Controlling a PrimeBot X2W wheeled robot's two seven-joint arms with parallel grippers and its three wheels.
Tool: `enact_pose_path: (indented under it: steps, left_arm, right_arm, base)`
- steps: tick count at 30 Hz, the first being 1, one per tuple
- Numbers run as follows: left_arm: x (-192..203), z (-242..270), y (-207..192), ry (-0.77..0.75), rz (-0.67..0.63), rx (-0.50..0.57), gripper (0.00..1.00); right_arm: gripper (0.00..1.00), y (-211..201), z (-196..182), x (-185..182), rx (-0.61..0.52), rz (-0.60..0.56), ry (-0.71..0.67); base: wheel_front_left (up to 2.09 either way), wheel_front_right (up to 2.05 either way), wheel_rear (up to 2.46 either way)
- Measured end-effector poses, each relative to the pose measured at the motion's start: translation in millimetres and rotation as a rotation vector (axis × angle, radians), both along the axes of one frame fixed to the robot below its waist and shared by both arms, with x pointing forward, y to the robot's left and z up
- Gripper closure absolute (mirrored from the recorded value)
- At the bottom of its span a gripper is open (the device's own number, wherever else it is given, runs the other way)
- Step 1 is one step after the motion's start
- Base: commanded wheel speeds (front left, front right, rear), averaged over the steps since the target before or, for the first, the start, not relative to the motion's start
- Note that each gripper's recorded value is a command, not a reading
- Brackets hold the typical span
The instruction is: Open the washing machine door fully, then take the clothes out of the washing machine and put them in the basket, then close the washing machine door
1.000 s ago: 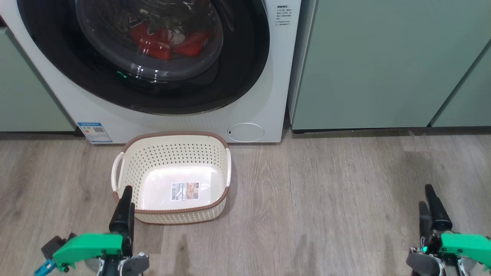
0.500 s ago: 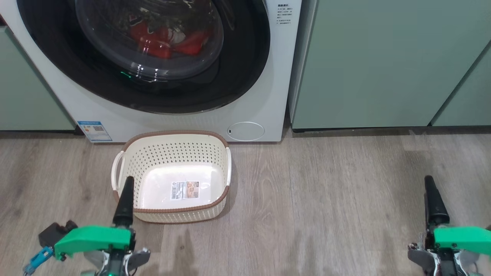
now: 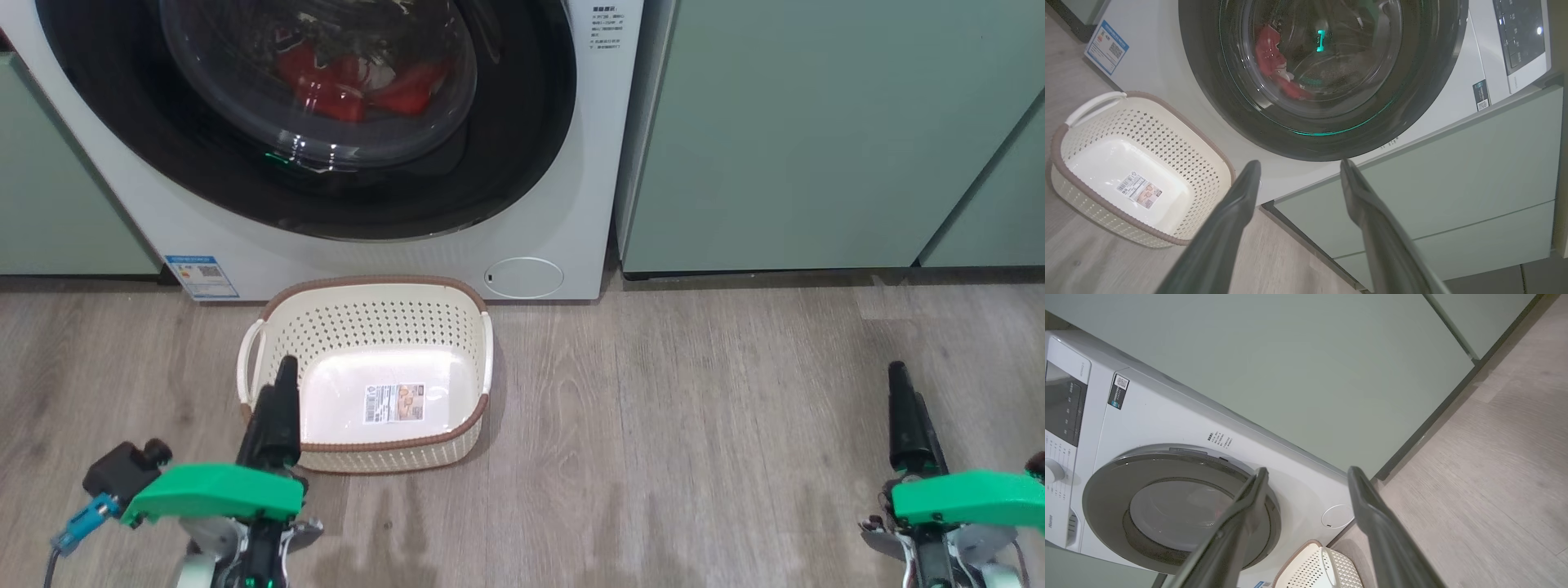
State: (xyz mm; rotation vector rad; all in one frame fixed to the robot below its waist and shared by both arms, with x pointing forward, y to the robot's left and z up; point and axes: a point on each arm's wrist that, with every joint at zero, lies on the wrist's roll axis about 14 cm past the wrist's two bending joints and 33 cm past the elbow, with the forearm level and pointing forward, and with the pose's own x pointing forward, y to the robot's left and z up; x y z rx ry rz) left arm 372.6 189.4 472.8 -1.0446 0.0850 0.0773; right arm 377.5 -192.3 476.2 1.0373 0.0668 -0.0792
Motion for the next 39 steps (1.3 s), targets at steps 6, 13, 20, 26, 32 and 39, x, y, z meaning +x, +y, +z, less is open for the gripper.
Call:
enact_pose_path:
  steps: [6,13,20,26,32,39]
  left_arm:
    - [1.7,3.9,1.1,-0.004,0.002,0.109,0.0]
    - [2.2,5.1,-3.1,-0.002,-0.014,0.233,0.0]
    - [2.8,9.5,-3.8,-0.015,-0.019,0.339,0.0]
    - [5.7,16.7,-4.8,-0.039,-0.02,0.423,0.0]
    - [7.9,21.7,-7.3,-0.058,-0.025,0.502,0.0]
    - [7.4,23.2,-8.0,-0.068,-0.027,0.579,0.0]
  right_arm:
    - [0.0,2.5,4.4,1.9,-0.107,0.017,-0.014]
    - [0.0,5.8,9.9,3.7,-0.215,0.033,-0.034]
    - [0.0,9.4,14.7,4.7,-0.317,0.049,-0.053]
    - [0.0,11.9,17.8,5.5,-0.407,0.061,-0.068]
    - [0.0,15.0,21.4,6.4,-0.487,0.072,-0.087]
    - [0.0,18.3,24.8,7.2,-0.574,0.083,-0.107]
  base:
    - [0.0,0.0,0.0]
    - [0.0,0.0,0.0]
    - [0.0,0.0,0.0]
    - [0.0,0.0,0.0]
    - [0.0,0.0,0.0]
    - [0.0,0.0,0.0]
